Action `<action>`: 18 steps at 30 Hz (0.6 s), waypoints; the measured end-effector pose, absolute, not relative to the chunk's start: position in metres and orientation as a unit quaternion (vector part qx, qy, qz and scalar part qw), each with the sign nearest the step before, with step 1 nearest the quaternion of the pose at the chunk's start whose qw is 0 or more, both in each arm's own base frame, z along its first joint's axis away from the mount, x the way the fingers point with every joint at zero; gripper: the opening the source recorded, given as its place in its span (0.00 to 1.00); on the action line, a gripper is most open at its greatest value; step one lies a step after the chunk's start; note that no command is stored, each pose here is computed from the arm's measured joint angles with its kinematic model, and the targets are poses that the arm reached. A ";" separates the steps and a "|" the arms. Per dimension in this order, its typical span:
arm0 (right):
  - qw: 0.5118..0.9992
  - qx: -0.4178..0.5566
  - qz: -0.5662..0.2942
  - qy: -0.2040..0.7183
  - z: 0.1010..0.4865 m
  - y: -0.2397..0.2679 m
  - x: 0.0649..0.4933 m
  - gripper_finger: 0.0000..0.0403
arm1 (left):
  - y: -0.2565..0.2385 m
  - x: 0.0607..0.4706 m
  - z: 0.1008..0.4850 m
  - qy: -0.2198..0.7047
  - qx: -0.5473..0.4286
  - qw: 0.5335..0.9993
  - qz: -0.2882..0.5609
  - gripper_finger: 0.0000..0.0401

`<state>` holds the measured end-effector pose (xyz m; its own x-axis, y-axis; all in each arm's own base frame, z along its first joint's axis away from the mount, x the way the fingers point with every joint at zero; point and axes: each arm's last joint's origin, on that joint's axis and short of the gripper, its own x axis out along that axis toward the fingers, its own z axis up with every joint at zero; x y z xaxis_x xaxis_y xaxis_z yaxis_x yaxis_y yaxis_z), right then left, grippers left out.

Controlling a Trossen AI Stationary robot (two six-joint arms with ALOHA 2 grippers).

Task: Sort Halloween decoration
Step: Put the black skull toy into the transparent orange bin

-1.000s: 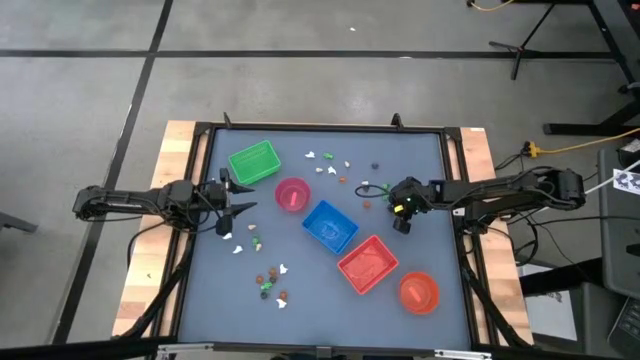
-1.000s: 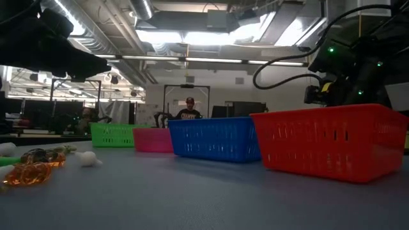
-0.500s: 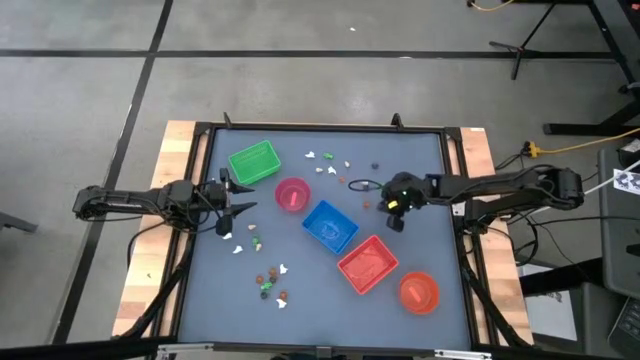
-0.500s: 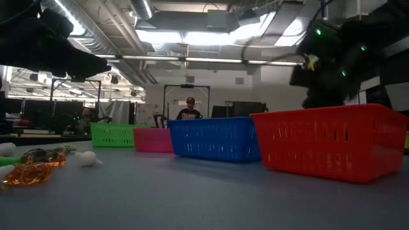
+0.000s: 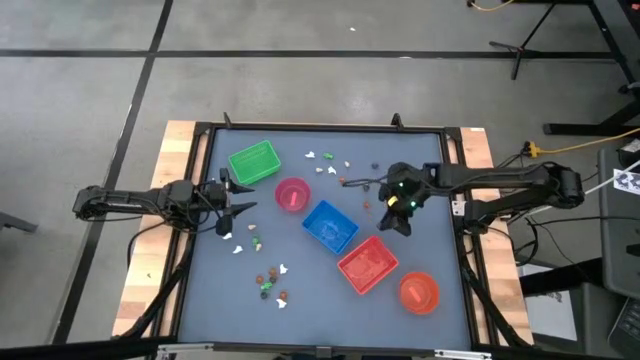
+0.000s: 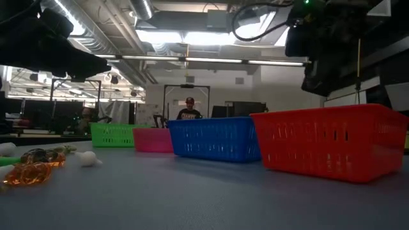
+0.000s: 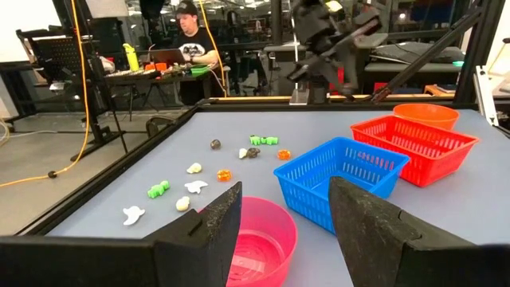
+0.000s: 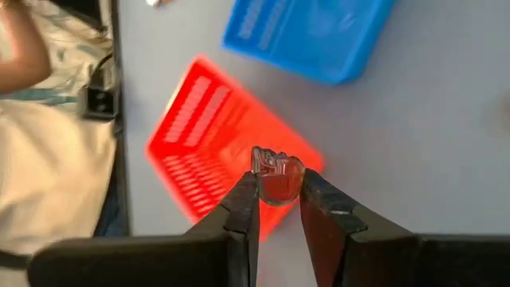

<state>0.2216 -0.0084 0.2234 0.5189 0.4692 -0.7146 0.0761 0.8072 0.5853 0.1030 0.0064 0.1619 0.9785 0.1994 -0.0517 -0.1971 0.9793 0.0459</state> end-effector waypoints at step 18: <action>0.740 0.278 0.145 0.596 0.220 0.126 0.182 0.18 | 0.006 0.103 0.162 0.027 0.015 0.995 0.100 0.43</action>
